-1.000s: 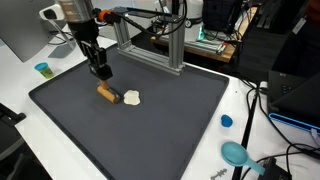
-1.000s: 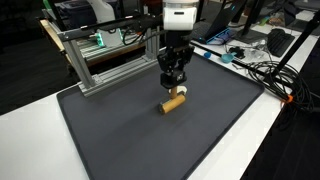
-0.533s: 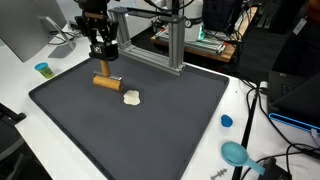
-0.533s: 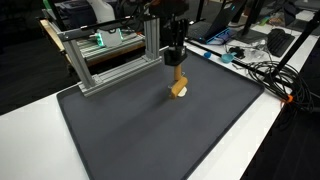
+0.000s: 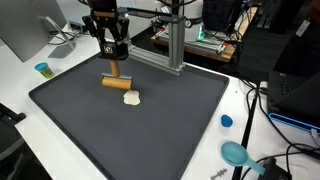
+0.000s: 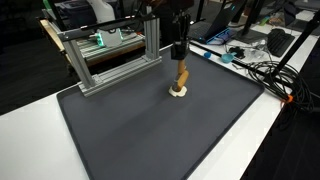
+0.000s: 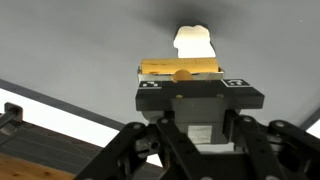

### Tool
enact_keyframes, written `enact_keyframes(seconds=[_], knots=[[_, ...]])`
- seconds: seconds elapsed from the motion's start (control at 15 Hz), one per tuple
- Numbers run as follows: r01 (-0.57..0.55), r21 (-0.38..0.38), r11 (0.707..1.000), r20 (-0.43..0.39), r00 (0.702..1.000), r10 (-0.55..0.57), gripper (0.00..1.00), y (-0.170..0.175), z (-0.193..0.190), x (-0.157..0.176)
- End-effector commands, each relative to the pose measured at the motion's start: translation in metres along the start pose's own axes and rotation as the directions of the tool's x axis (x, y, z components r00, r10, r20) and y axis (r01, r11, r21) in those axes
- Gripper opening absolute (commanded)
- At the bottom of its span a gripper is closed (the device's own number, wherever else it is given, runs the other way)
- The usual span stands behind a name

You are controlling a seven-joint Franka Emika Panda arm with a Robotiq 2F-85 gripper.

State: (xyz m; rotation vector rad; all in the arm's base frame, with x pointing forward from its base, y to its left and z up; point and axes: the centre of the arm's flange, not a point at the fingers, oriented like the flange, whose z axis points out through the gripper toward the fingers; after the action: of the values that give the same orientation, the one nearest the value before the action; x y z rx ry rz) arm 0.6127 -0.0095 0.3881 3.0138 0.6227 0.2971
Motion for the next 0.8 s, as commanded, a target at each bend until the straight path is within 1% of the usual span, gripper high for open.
enact_keyframes(seconds=[0.0,0.2,0.4,0.73], knots=[[0.034,0.033,0.999,0.023,0.999,-0.034,0.22,-0.016,0.008,0.009],[0.039,0.032,0.999,0.033,0.999,-0.040,0.22,-0.025,0.018,0.020],[0.049,0.038,0.998,0.064,0.997,-0.051,0.22,-0.028,0.035,0.032],[0.030,0.041,0.999,0.127,0.991,-0.035,0.22,-0.033,0.072,0.052]])
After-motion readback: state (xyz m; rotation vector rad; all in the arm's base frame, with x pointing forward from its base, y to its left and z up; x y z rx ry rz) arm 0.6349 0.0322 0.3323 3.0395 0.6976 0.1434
